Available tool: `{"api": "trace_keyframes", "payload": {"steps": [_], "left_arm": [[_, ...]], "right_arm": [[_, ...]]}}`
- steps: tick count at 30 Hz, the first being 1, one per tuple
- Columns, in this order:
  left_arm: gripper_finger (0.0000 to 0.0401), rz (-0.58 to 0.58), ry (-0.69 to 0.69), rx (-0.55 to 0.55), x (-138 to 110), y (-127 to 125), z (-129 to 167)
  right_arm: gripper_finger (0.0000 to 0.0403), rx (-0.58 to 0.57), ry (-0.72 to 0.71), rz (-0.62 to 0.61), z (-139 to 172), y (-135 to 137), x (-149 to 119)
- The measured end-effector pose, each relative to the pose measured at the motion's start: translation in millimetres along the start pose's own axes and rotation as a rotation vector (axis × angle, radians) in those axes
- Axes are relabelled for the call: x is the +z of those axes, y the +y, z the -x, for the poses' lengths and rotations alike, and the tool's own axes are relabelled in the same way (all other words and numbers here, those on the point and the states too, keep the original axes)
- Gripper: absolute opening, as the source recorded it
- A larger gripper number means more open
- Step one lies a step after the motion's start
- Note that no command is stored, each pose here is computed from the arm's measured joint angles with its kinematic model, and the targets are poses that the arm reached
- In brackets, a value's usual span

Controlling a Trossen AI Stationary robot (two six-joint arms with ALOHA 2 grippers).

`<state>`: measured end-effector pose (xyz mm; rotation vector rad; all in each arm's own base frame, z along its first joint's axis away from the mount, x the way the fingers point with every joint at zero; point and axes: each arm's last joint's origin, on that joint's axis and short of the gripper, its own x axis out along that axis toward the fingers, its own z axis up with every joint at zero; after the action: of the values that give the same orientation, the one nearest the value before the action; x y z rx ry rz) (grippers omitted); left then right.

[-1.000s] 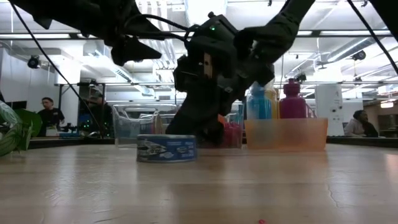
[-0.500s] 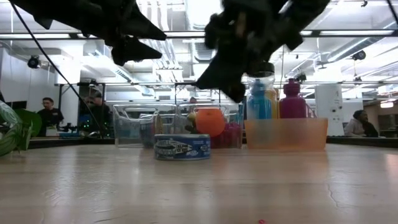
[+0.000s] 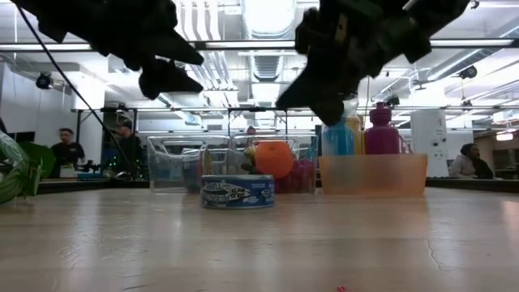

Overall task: Pick & Place Food Item
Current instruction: Put the blue tuna can into the left transparent bin

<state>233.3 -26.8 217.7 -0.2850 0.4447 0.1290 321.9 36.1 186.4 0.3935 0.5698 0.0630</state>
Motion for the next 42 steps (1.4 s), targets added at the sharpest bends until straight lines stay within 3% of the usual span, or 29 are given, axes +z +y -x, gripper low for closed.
{"api": "trace_keyframes", "payload": {"steps": [4,12,18,28,42], "left_arm": [[0.0322,-0.147,0.015,-0.027,-4,-7,0],[0.0322,-0.269,0.163,-0.026,-32,-14,-25],[0.0322,-0.272,0.293,0.012,-61,-10,-50],[0.0322,-0.3,0.383,0.009,-76,-14,-74],[0.0322,-0.299,0.339,-0.006,-77,-18,-85]], "right_arm": [[0.0008,-0.019,0.044,-0.017,-10,-5,-10],[0.0008,-0.02,0.06,-0.031,-29,-8,-13],[0.0008,-0.02,0.083,-0.039,-40,-8,-15],[0.0008,0.001,0.137,-0.044,-60,-12,-21],[0.0008,-0.029,0.165,-0.047,-54,-11,-19]]}}
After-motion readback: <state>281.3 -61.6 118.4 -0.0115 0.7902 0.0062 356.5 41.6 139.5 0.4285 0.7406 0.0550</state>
